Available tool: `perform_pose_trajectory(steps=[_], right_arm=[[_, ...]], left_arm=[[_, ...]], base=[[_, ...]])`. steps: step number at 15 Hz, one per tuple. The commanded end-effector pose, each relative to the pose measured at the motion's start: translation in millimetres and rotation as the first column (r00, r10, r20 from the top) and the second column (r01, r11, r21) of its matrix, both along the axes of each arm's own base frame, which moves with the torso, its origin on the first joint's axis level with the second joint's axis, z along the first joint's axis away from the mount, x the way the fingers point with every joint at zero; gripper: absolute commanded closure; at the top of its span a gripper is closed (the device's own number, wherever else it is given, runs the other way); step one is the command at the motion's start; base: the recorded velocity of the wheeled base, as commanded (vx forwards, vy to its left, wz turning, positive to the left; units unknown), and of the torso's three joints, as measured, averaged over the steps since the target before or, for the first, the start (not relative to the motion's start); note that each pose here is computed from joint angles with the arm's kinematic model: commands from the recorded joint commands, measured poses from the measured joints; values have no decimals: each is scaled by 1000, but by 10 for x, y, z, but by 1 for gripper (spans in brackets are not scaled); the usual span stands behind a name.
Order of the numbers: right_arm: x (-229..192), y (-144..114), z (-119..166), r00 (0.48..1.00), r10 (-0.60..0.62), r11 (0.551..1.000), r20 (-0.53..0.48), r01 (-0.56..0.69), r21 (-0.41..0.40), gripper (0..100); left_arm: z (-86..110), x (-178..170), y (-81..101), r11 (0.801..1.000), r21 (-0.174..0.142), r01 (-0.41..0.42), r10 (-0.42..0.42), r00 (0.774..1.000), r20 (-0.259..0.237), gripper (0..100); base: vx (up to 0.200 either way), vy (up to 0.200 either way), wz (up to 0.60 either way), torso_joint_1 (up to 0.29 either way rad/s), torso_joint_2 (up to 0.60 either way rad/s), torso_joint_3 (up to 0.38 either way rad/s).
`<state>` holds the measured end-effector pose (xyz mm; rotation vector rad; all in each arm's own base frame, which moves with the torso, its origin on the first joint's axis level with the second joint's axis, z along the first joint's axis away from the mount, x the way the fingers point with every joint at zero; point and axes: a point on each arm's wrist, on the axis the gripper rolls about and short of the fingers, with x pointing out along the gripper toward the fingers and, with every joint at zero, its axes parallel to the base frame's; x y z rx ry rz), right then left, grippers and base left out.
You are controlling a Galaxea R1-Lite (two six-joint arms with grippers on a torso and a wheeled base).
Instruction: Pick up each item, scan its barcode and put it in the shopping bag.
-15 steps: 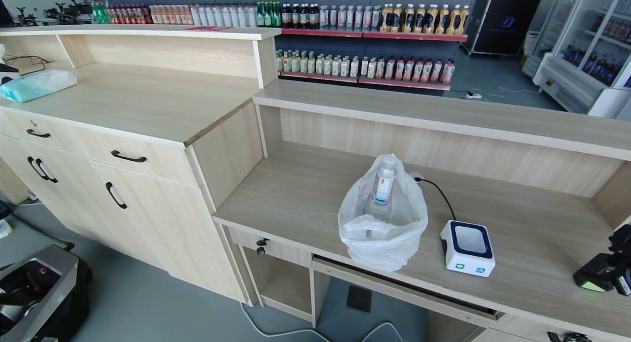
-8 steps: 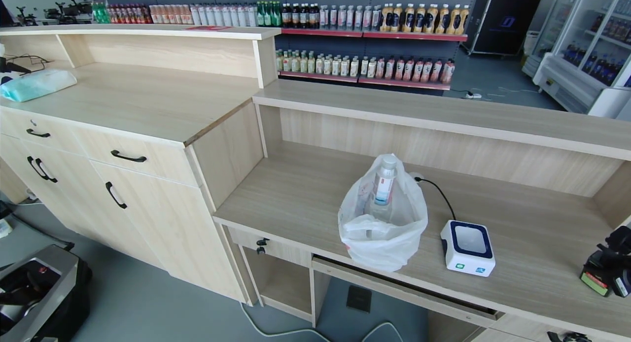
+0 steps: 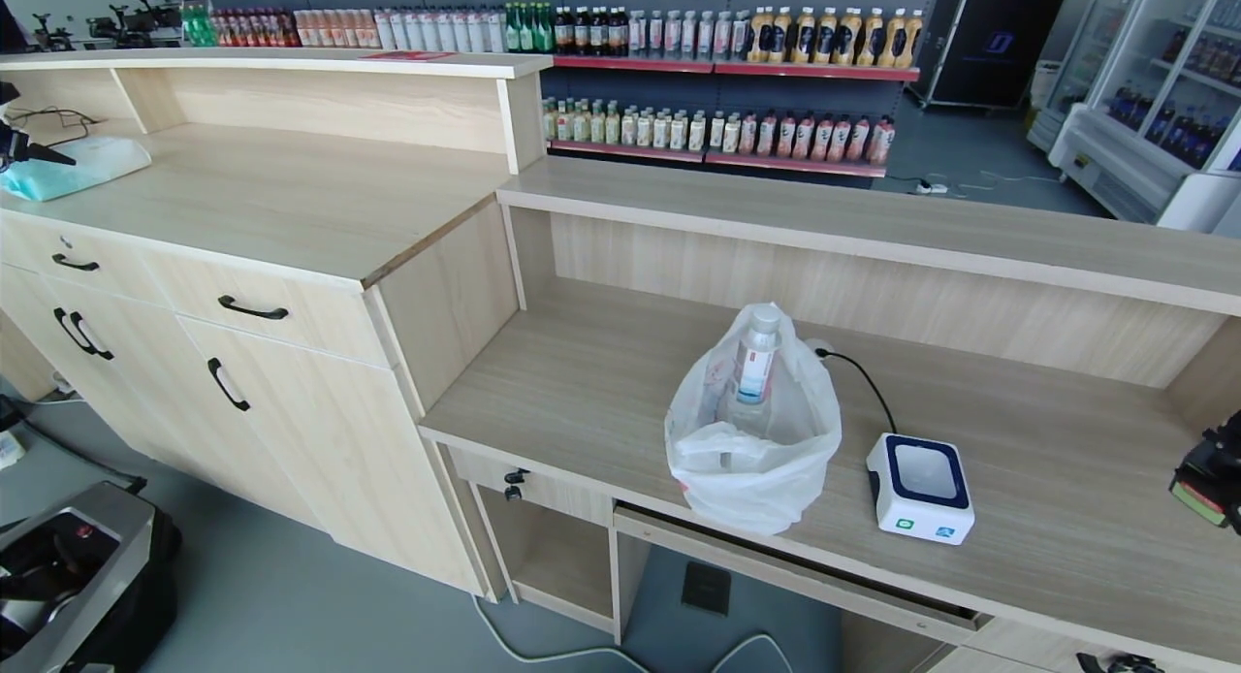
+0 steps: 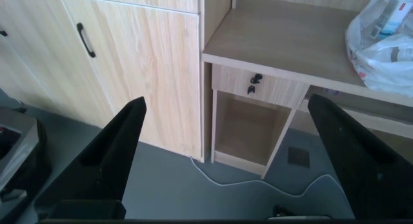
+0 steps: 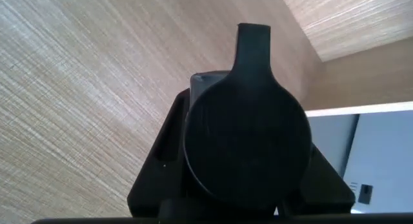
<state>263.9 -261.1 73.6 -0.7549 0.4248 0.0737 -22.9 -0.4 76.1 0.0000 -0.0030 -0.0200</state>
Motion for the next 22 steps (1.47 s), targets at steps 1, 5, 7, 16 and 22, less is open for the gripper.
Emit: perform_pose_trajectory(steps=[1, 5, 7, 16, 22], right_arm=[[-672, 723, 1005, 980, 48, 972, 194, -2, -235, 100], [-966, 2020, 1438, 767, 589, 728, 255, -368, -578, 100], [-1080, 2374, 1567, 655, 731, 528, 191, -366, -766, 100], [-1155, 3488, 1479, 232, 948, -276, -216, 272, -922, 100], [-1172, 3710, 1449, 77, 971, -237, -224, 349, -907, 100]], left_arm=[[0, 0, 0, 1000, 0, 1, -1, 1000, 0, 0], [0, 1, 0, 1000, 0, 0, 0, 1000, -1, 0], [0, 0, 0, 1000, 0, 0, 0, 1000, 0, 0], [0, 0, 0, 1000, 0, 0, 0, 1000, 0, 0], [0, 1, 0, 1000, 0, 0, 0, 1000, -1, 0]], base=[[0, 0, 0, 0, 0, 0], [0, 0, 0, 0, 0, 0], [0, 0, 0, 0, 0, 0], [0, 0, 0, 0, 0, 0], [0, 0, 0, 0, 0, 0]])
